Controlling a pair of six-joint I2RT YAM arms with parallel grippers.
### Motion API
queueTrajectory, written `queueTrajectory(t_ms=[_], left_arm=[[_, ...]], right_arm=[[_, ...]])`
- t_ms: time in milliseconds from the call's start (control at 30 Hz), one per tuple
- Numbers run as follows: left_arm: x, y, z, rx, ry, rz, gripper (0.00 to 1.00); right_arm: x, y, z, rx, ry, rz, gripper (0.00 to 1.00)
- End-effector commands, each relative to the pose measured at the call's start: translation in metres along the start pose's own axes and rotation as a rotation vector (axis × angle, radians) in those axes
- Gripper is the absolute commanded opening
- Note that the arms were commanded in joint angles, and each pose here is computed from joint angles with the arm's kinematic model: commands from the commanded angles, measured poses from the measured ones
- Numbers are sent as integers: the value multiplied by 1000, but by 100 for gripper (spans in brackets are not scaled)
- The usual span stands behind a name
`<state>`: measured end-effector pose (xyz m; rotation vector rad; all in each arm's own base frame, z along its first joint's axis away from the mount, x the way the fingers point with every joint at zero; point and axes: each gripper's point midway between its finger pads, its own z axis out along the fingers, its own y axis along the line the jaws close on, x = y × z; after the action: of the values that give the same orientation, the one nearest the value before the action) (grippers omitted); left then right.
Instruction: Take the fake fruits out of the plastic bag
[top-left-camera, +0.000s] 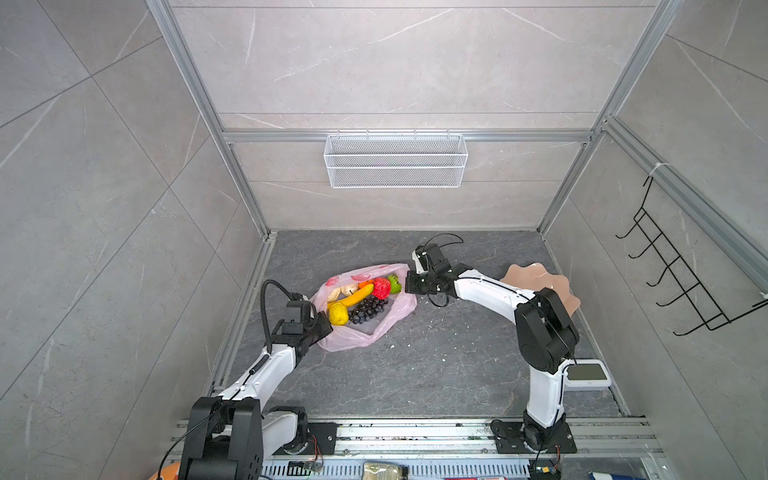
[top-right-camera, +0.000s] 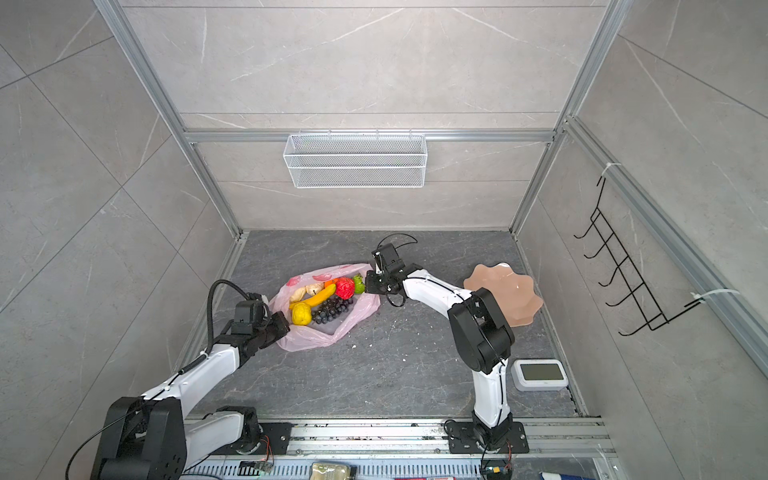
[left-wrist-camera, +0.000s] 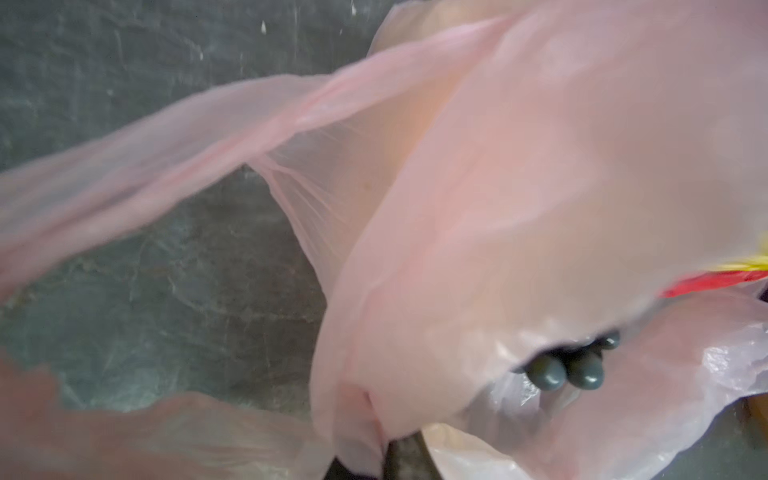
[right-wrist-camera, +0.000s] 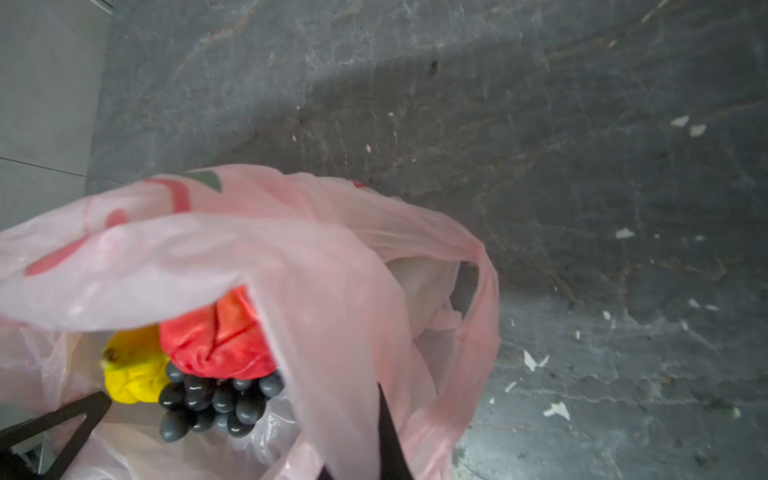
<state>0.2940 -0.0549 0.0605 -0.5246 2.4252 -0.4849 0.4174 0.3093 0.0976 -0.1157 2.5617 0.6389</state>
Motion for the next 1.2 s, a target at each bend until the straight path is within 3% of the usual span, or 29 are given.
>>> queueTrajectory(t_ms=[0,67,100,200,367,833,1167], left_arm=[[-10,-21,-6,98,-29,60,0],[-12,-25,-4,112,-28,70,0],[-12,-27,-3,121,-24,75,0],[-15,-32,-2,141,-25,80,0],[-22,-47,-6,170,-47,102,0],[-12,-66,3,173,-24,219,0],[-13,-56,5,120,-28,221,0]], right_arm=[[-8,3,-17,1,-47,-30,15],[-8,4,-23,0,-56,-40,27],[-8,5,-28,3,-62,-47,39],[-5,8,-41,35,-78,-88,56],[4,3,-53,121,-91,-135,68],[19,-19,-12,222,-25,-73,70],[14,-41,0,312,-28,-64,42]])
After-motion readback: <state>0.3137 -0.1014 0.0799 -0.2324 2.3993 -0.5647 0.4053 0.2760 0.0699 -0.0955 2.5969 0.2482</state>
